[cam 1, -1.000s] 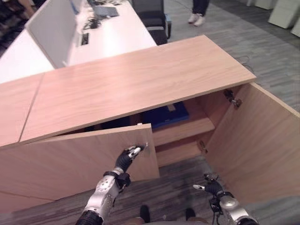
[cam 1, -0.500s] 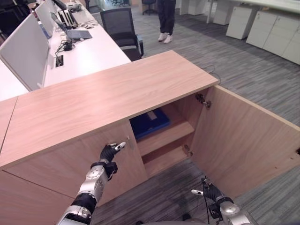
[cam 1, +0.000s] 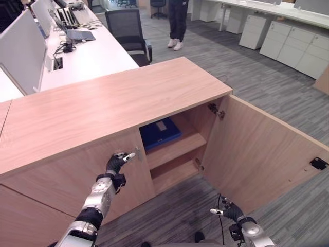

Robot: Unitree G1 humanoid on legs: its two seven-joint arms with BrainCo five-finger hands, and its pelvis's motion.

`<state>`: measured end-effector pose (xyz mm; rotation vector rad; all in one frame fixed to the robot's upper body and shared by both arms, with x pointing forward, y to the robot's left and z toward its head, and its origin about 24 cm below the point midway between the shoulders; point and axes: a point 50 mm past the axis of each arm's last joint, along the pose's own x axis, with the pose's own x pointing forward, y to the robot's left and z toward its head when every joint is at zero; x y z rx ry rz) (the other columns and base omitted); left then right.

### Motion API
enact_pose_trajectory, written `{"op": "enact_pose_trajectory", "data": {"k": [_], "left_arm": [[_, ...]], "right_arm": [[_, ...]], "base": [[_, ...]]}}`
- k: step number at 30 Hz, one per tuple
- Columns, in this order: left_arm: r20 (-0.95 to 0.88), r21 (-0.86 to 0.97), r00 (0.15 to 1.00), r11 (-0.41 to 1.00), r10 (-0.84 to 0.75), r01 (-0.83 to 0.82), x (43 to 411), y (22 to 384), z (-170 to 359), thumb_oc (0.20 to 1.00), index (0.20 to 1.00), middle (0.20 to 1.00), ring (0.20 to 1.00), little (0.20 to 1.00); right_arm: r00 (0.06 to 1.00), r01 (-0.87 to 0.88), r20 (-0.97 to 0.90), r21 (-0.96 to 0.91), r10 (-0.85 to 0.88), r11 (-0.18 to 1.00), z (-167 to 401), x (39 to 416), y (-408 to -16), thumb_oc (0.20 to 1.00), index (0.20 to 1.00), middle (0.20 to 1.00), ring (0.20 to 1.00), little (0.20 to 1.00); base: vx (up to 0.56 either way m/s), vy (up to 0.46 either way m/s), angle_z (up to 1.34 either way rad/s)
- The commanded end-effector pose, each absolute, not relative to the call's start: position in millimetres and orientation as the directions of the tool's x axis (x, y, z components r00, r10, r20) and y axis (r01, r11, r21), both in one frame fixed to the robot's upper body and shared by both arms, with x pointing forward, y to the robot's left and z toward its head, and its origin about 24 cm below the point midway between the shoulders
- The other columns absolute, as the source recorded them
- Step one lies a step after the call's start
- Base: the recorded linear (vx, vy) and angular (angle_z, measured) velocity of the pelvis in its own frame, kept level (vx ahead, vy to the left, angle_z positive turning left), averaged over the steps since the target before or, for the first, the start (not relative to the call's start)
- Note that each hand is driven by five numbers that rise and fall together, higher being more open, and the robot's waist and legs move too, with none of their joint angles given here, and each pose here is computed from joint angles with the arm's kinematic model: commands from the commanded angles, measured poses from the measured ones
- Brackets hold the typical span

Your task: Put the empty folder in the office cabinet

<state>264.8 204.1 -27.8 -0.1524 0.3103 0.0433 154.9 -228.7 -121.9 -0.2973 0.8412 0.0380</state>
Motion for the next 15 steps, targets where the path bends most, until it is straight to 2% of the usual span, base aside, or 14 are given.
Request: {"op": "enact_pose_trajectory", "data": {"k": [1,4,5,9,15], "left_arm": [[-0.049,-0.09,0.998,0.995,-0.051,0.046,307,197,28,1.0,1.0,1.0,1.0,1.0],[-0.092,-0.085,0.986,0.987,-0.142,0.134,293,180,14,1.0,1.0,1.0,1.0,1.0],[-0.134,-0.065,0.964,0.973,-0.23,0.223,280,165,2,1.0,1.0,1.0,1.0,1.0],[-0.162,-0.098,0.955,0.967,-0.247,0.233,270,162,-6,1.0,1.0,1.0,1.0,1.0],[-0.248,-0.089,0.927,0.96,-0.281,0.267,248,167,-25,1.0,1.0,1.0,1.0,1.0]], "right_arm": [[0.693,-0.08,-0.713,-0.227,-0.11,0.971,-118,171,-230,1.0,1.0,1.0,1.0,1.0],[0.692,-0.039,-0.707,-0.239,-0.146,0.97,-116,173,-238,1.0,1.0,1.0,1.0,1.0],[0.697,0.007,-0.697,-0.23,-0.169,0.973,-114,174,-242,1.0,1.0,1.0,1.0,1.0],[0.721,0.023,-0.669,-0.234,-0.178,0.972,-108,188,-242,1.0,1.0,1.0,1.0,1.0],[0.713,-0.011,-0.683,-0.238,-0.159,0.971,-112,188,-237,1.0,1.0,1.0,1.0,1.0]], "base": [[-0.01,0.029,0.09],[-0.04,0.019,0.14],[-0.11,0.004,0.08],[-0.11,-0.023,-0.22],[0.02,-0.151,-0.68]]}}
